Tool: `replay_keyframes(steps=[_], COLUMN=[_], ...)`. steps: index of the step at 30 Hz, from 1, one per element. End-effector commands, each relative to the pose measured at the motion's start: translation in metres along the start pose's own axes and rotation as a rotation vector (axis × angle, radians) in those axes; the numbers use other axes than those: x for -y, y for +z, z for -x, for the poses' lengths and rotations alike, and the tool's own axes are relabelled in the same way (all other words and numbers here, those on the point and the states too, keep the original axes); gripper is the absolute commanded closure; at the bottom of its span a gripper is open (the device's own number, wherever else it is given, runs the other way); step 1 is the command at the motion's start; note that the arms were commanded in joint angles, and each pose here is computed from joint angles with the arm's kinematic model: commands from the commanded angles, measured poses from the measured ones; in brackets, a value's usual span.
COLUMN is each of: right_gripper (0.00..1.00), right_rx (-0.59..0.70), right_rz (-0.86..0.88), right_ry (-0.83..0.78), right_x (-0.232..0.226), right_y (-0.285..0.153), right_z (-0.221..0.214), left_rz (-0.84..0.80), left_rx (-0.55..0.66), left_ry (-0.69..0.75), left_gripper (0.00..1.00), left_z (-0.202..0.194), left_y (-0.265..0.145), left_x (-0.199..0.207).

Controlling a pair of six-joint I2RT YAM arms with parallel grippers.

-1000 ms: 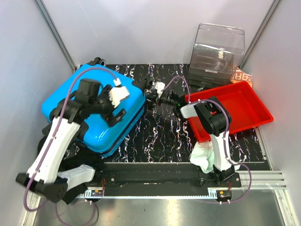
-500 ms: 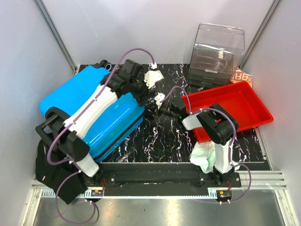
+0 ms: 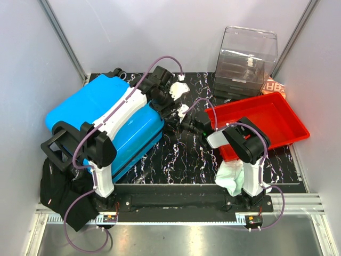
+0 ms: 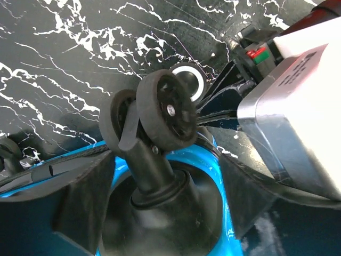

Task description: Open, take out, and arrange the luggage

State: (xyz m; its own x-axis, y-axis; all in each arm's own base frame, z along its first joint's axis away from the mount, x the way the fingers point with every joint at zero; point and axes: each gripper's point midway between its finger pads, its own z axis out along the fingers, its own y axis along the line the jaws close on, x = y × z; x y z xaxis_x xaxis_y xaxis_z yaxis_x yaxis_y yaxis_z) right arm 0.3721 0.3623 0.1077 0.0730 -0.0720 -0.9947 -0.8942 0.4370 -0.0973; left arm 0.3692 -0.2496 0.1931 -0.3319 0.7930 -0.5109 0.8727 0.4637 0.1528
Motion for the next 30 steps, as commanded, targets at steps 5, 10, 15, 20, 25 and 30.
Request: replay_keyframes(steps=[5,10,15,20,25,30], right_gripper=[1.0,1.0,1.0,1.0,1.0,1.0], right_rx=[0.206,0.214,0.243,0.218,0.207,0.21], right_rz=[-0.011,-0.022,-0.037,-0.055,-0.076,-0.035], right_ry=[-0.081,-0.054,-0.018,0.004,0.027,0.109], right_x=[0.001,0.006,0.013,0.014,0.012,-0.009], right_y=[0.002,0.003,-0.006,-0.013,-0.03,-0.046], right_z=[0.062,0.061,0.063,0.058,0.054,0.049], left_rz=[0.011,-0.08,-0.151,-0.221,-0.374,-0.462], left_rx=[0.026,0.032,0.077,0.196,0.252,0.267], left_ry=[-0.039,-0.019,0.01,0.042,0.177,0.247], left_gripper=[0.39,0.83,1.0,1.0,1.0,1.0], left_z=[0.015,0.009,0.009,0.036,0.041,0.016], left_y=[0.039,0.039,0.026,0.01,-0.007,-0.034], left_x=[-0.019,-0.001,0.018,0.042,0.104,0.136])
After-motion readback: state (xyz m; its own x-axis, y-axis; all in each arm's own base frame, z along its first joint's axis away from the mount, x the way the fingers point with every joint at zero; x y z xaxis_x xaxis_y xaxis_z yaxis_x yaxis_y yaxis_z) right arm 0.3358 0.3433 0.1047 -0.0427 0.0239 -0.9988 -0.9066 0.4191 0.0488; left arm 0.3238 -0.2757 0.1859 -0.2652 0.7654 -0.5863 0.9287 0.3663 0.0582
